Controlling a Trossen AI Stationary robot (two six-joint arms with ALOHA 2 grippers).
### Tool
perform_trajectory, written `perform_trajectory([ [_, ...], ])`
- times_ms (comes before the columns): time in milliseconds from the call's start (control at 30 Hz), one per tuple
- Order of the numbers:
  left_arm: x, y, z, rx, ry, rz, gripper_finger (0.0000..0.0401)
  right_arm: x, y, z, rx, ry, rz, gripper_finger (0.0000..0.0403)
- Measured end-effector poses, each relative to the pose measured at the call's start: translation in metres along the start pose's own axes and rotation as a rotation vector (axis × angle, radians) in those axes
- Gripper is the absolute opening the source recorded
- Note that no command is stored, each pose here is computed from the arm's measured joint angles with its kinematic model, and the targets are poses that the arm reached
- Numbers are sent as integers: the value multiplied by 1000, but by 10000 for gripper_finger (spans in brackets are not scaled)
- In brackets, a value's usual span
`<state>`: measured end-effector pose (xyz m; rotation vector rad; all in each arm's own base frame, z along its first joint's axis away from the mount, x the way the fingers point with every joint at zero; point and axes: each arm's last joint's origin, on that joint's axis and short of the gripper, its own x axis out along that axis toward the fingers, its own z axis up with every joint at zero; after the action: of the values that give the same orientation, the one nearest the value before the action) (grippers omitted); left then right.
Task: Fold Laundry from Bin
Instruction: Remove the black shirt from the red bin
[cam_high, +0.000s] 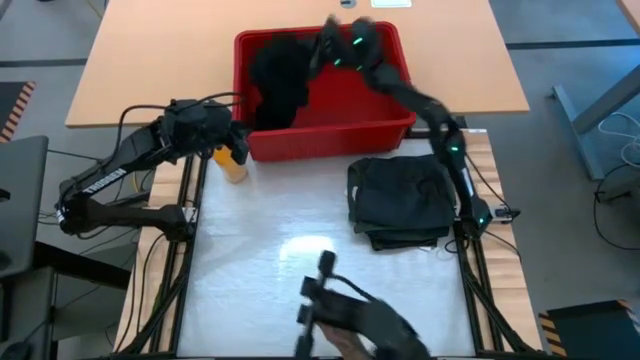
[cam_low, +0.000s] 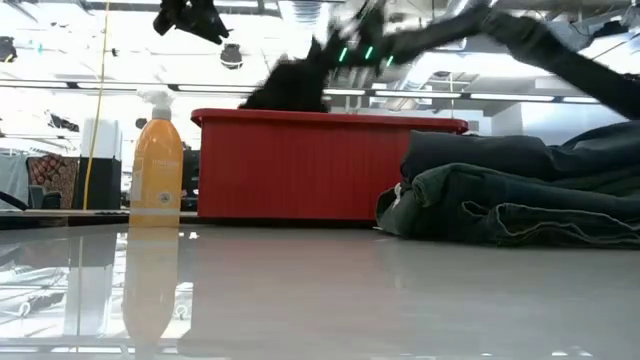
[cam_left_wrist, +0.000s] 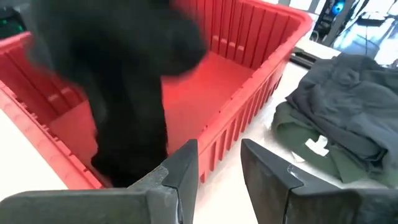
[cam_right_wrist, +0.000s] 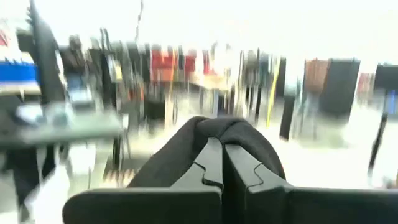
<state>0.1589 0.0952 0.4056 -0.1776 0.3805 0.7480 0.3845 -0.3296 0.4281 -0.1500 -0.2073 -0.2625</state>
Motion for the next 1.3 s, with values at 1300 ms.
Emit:
perform_trajectory([
  [1300,-28,-51,-50,-164,-117,-736,110,-232,323,236,-106,111,896,17],
])
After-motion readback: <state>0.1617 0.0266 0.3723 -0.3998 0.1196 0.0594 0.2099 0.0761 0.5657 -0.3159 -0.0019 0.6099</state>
